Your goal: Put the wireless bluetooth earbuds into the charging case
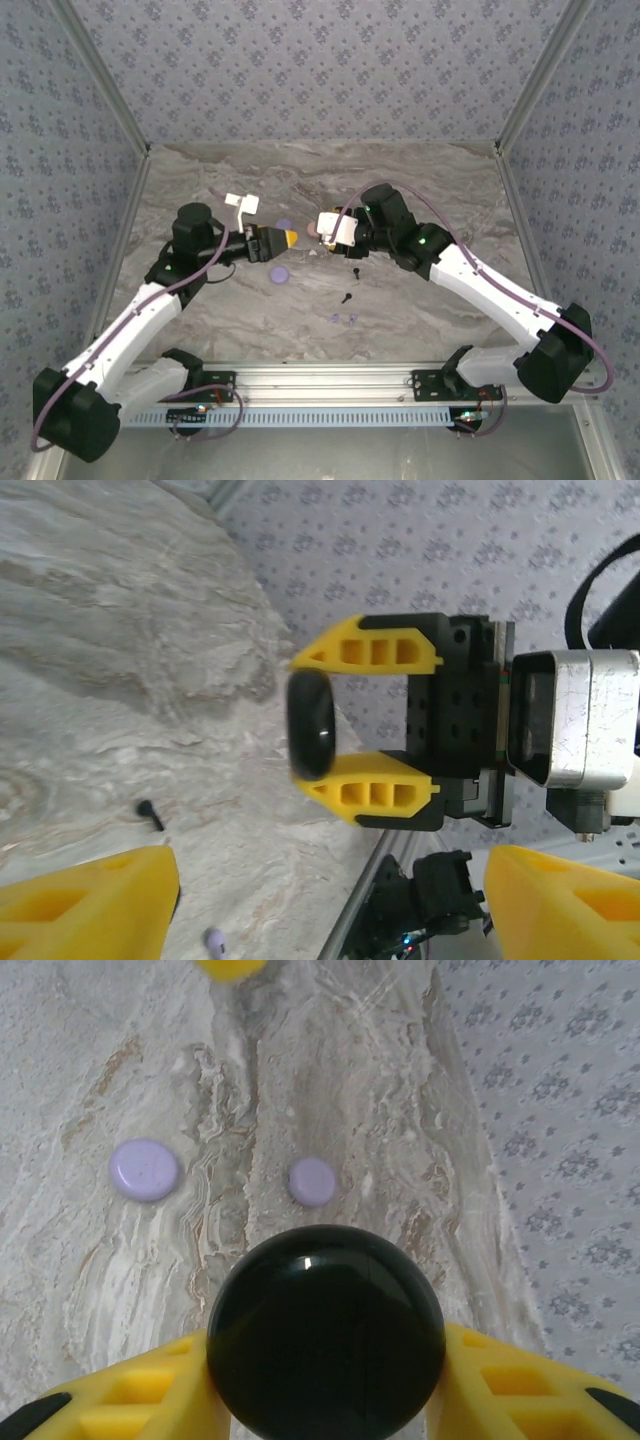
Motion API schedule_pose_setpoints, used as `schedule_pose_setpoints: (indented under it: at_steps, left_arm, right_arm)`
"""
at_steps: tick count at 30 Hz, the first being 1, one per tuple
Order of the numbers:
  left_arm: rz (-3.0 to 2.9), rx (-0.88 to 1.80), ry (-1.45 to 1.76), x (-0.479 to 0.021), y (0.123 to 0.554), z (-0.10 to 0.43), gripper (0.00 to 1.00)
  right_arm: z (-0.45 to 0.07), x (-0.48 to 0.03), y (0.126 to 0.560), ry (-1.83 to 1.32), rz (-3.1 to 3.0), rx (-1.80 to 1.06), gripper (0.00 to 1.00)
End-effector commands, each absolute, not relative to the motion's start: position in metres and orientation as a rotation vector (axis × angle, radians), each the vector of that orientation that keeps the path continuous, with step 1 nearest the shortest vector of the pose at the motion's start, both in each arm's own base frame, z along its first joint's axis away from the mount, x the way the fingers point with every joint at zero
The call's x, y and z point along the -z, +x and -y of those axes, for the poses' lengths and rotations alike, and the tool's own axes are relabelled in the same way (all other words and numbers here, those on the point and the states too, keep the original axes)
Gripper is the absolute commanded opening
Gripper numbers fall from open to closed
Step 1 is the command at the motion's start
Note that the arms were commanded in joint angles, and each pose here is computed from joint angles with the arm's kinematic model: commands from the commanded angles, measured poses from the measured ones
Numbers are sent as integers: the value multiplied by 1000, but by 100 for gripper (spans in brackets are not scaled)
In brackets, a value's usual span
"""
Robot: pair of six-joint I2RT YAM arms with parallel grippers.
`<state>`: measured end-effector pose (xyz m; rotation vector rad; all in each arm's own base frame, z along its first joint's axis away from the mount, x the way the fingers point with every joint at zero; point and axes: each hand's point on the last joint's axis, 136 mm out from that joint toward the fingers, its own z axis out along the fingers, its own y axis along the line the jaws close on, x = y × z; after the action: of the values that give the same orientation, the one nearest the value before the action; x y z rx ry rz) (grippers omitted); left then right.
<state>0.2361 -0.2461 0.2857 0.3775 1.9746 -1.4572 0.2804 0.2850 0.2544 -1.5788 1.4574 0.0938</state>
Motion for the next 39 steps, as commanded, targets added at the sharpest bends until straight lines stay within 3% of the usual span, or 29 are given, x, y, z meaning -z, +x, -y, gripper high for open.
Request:
schedule_pose_setpoints:
  at_steps: [1,39]
  left_arm:
    - [-1903,1462,416,-298,244,262,76]
    - [-1933,1488,391,-274,266,306,40]
  right_arm:
    - [-286,-275,281,-1517,-1422,-109,49]
    - [-306,-265,275,-1536,-1439,-193,49]
